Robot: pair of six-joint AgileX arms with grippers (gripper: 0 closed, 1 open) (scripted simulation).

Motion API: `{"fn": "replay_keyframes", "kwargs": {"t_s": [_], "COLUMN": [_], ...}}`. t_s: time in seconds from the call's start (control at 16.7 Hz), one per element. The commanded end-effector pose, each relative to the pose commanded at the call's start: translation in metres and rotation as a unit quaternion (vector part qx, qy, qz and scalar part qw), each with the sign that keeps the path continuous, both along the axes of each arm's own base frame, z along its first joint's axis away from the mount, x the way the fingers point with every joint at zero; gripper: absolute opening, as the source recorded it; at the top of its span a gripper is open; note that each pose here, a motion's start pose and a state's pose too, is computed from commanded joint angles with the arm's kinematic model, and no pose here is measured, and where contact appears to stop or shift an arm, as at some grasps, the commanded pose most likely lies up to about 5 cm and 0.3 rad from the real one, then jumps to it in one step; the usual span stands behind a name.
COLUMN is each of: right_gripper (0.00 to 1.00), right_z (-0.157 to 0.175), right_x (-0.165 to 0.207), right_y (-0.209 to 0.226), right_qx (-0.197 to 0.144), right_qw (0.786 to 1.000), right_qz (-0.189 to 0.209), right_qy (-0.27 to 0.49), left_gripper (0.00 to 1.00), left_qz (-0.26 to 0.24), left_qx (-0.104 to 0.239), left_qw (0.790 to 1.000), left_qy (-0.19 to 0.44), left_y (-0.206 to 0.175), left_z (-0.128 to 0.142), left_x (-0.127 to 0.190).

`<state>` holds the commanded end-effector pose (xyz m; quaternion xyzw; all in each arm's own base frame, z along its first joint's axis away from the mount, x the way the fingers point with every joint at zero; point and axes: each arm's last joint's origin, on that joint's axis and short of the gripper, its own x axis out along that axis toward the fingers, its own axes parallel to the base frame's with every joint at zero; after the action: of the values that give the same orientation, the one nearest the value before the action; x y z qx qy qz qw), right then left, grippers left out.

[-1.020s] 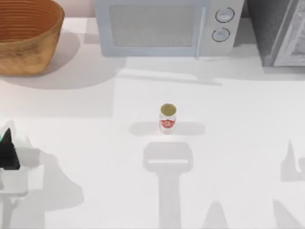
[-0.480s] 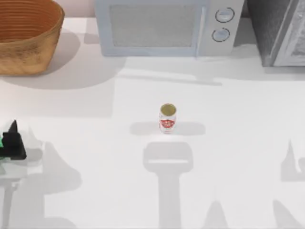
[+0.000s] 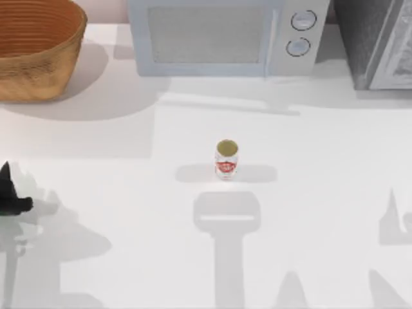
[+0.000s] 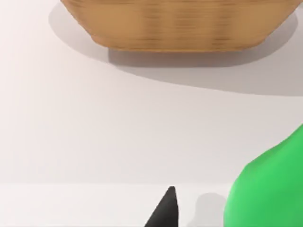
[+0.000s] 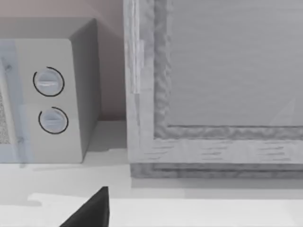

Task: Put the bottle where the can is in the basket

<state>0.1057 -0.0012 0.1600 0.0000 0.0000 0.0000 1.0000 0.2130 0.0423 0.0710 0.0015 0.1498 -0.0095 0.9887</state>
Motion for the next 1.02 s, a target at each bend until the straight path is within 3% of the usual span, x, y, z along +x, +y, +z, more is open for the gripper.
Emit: {"fn": "replay_keyframes", "kwargs": {"t_s": [0.3, 1.02], "right_gripper": [1.00, 1.00], "right_z": [0.0000, 0.0000], "right_x": [0.0000, 0.0000], "right_y": [0.0000, 0.0000], "right_qx": [0.000, 0.000], "right_qw": [1.000, 1.000], "right_qz": [0.000, 0.000], "right_qy": [0.000, 0.000], "left_gripper": [0.02, 0.00], "left_qz": [0.000, 0.012], "left_qx": [0.000, 0.003], "left_qw": [1.000, 1.000], "left_qy": [0.000, -0.006], "left_y": [0.0000, 0.0046], "left_z": [0.0000, 0.0028], "left_x": [0.0000, 0.0052]}}
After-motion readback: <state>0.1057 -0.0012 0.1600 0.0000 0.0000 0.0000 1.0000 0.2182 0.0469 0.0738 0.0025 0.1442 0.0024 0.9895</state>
